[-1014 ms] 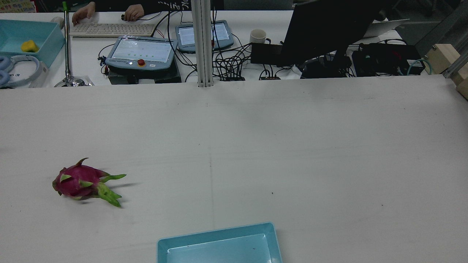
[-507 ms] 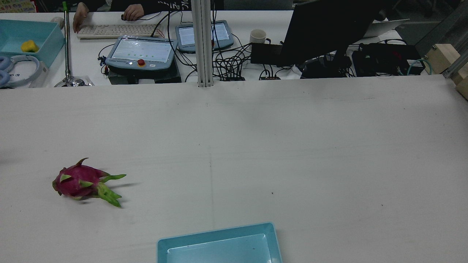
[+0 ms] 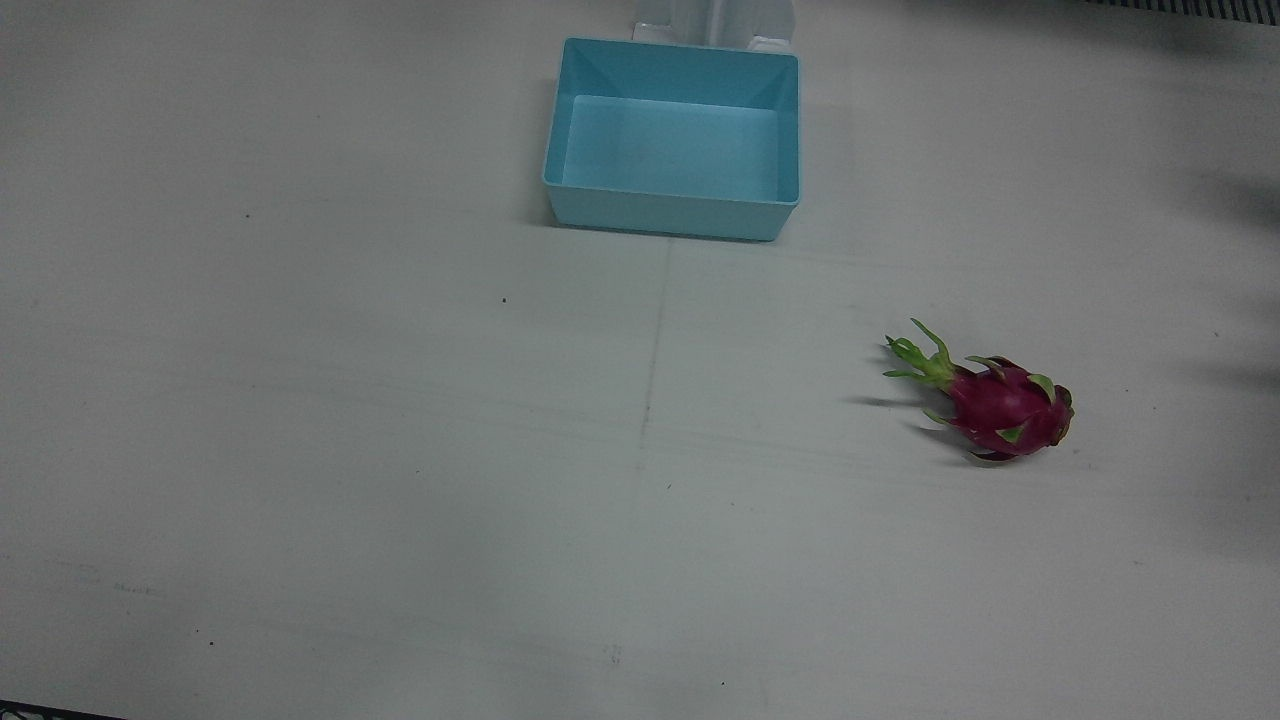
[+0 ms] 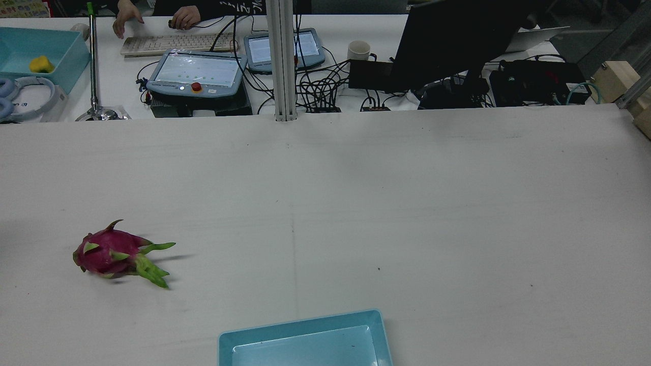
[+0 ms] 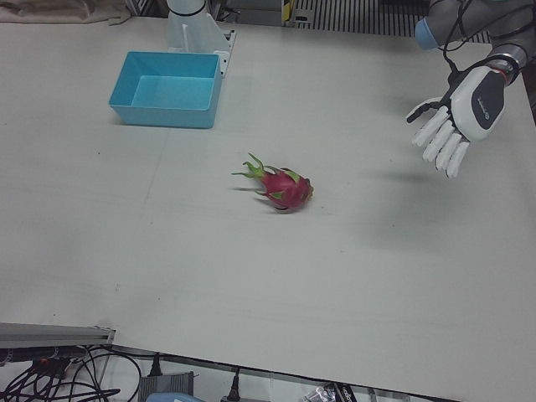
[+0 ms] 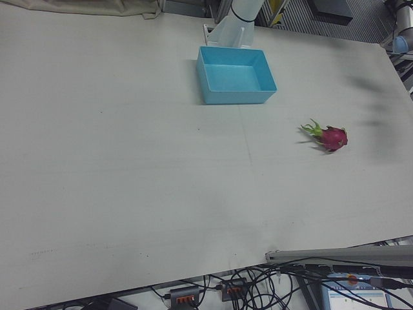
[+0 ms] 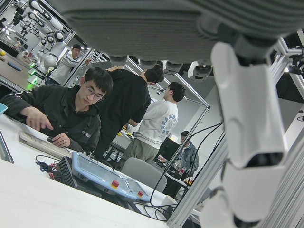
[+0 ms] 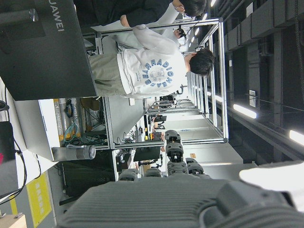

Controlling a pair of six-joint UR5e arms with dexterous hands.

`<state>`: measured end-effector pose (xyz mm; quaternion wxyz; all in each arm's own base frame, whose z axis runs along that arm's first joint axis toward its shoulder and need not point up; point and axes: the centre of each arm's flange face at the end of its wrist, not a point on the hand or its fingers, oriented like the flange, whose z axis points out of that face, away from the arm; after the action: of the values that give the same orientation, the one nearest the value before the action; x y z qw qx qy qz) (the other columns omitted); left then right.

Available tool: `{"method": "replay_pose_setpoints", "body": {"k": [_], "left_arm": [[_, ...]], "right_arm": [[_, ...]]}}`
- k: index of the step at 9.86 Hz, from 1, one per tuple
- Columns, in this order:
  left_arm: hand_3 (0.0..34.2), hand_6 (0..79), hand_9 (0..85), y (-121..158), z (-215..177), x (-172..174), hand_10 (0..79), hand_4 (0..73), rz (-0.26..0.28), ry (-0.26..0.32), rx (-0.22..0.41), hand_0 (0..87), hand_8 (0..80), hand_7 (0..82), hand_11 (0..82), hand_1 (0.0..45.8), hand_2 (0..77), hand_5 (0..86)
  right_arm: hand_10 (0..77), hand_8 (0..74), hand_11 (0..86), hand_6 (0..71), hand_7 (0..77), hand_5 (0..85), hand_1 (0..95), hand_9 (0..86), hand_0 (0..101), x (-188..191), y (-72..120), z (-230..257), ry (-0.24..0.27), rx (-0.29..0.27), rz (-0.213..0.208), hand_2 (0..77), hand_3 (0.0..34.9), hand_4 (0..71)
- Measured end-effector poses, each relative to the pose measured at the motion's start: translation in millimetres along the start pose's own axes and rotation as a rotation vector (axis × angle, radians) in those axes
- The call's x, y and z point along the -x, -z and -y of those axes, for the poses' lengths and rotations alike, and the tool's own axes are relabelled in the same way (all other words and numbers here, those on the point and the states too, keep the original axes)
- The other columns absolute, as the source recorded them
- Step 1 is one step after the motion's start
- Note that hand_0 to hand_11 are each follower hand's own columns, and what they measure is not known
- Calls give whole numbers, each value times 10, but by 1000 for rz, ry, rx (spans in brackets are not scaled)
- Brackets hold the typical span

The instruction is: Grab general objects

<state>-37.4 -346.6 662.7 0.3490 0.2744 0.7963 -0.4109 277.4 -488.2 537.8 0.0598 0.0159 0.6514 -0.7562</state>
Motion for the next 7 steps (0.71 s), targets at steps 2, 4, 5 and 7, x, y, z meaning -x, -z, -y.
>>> {"method": "replay_pose_setpoints", "body": {"k": [2, 4, 5, 7], "left_arm": [[141, 5, 11, -57, -74, -20, 11, 0, 19, -55, 17, 802, 16, 38, 11, 0, 300, 22], [207, 5, 11, -225, -260, -129, 5, 0, 57, -149, 35, 801, 11, 38, 11, 0, 295, 22], [207, 5, 11, -280, -355, -120, 5, 0, 88, -204, 46, 801, 11, 38, 11, 0, 295, 22], [292, 11, 11, -298, -434, -70, 11, 0, 138, -300, 52, 802, 11, 109, 11, 0, 376, 104]], "right_arm": [[0, 0, 5, 0, 0, 11, 54, 5, 0, 0, 0, 0, 0, 0, 0, 16, 0, 0], [0, 0, 5, 0, 0, 11, 54, 5, 0, 0, 0, 0, 0, 0, 0, 16, 0, 0], [0, 0, 5, 0, 0, 11, 54, 5, 0, 0, 0, 0, 0, 0, 0, 16, 0, 0], [0, 0, 5, 0, 0, 11, 54, 5, 0, 0, 0, 0, 0, 0, 0, 16, 0, 0]]}}
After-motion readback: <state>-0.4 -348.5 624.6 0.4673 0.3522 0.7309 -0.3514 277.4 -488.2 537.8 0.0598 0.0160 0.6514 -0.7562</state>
